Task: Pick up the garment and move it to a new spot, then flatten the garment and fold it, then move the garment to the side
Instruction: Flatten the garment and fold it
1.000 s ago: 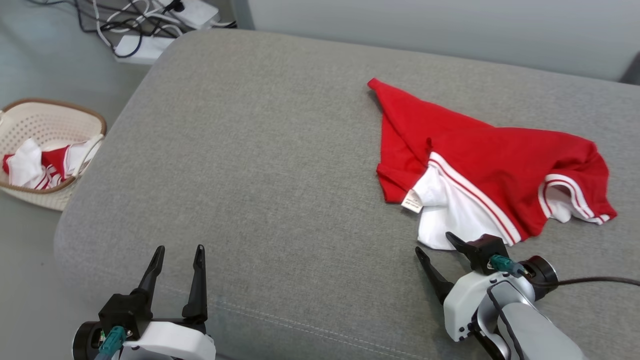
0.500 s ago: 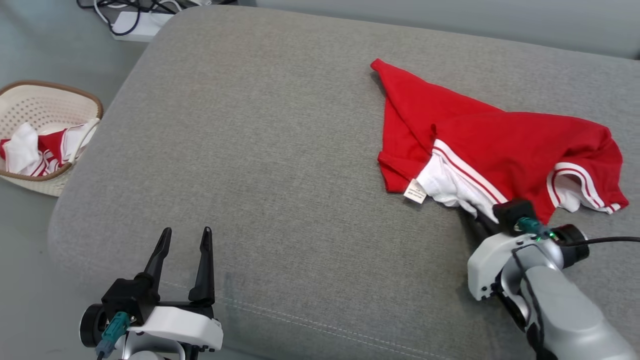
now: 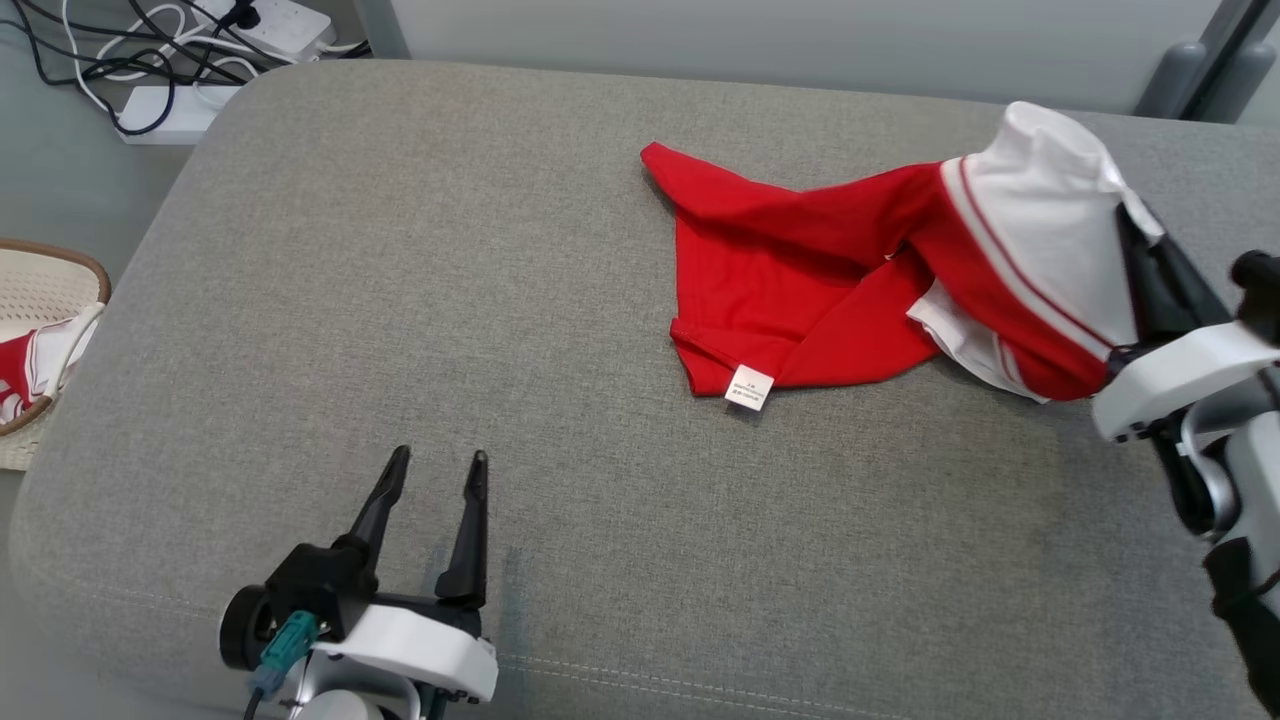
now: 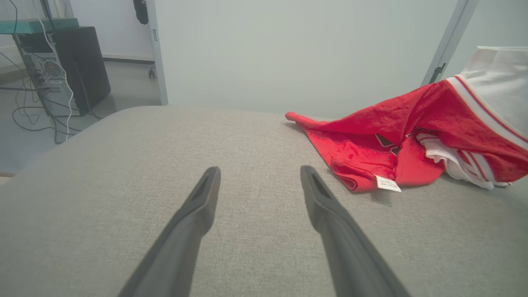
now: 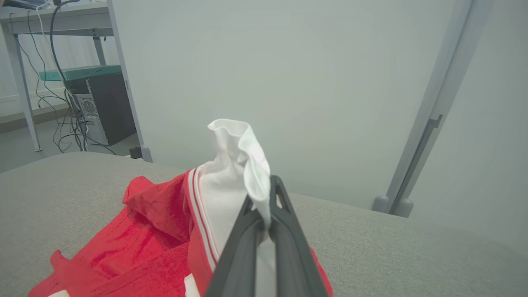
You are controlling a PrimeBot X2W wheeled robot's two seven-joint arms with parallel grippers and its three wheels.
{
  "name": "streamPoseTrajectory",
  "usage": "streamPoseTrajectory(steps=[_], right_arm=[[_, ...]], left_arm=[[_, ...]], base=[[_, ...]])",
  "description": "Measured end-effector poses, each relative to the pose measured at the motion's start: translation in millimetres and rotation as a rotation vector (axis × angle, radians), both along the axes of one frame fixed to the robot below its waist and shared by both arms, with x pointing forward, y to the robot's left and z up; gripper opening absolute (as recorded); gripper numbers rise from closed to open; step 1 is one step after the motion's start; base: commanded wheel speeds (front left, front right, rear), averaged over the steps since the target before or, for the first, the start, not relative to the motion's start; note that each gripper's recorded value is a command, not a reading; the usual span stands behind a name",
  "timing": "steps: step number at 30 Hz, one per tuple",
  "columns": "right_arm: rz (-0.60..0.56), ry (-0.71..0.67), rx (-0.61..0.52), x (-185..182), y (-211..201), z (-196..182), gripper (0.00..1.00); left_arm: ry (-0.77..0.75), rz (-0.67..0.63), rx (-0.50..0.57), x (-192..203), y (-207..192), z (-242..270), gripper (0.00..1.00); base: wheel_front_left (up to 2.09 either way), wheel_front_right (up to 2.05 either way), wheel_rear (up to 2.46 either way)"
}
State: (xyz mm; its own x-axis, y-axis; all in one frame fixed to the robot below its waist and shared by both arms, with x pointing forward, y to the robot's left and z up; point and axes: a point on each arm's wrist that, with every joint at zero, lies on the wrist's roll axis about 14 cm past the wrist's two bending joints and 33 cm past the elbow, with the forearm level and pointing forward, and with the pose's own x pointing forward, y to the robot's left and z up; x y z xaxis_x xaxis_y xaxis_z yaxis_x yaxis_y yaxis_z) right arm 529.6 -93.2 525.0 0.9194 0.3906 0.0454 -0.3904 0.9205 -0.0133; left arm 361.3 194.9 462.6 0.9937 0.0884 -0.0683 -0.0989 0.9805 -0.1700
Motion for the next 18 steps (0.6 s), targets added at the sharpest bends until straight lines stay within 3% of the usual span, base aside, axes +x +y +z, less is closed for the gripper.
streamPoseTrajectory(steps=[10, 18], right_arm=[[-0.074, -0.043, -0.055, 20, -34, 29, 0.0], [-0.119, -0.032, -0.18, 75, -45, 54, 0.0]], left_arm=[[-0.02, -0.079, -0.011, 7, -25, 7, 1.0], [0.028, -0.092, -0.011, -2, -29, -8, 1.0]], base=[[0.0, 0.0, 0.0], [0.0, 0.0, 0.0]])
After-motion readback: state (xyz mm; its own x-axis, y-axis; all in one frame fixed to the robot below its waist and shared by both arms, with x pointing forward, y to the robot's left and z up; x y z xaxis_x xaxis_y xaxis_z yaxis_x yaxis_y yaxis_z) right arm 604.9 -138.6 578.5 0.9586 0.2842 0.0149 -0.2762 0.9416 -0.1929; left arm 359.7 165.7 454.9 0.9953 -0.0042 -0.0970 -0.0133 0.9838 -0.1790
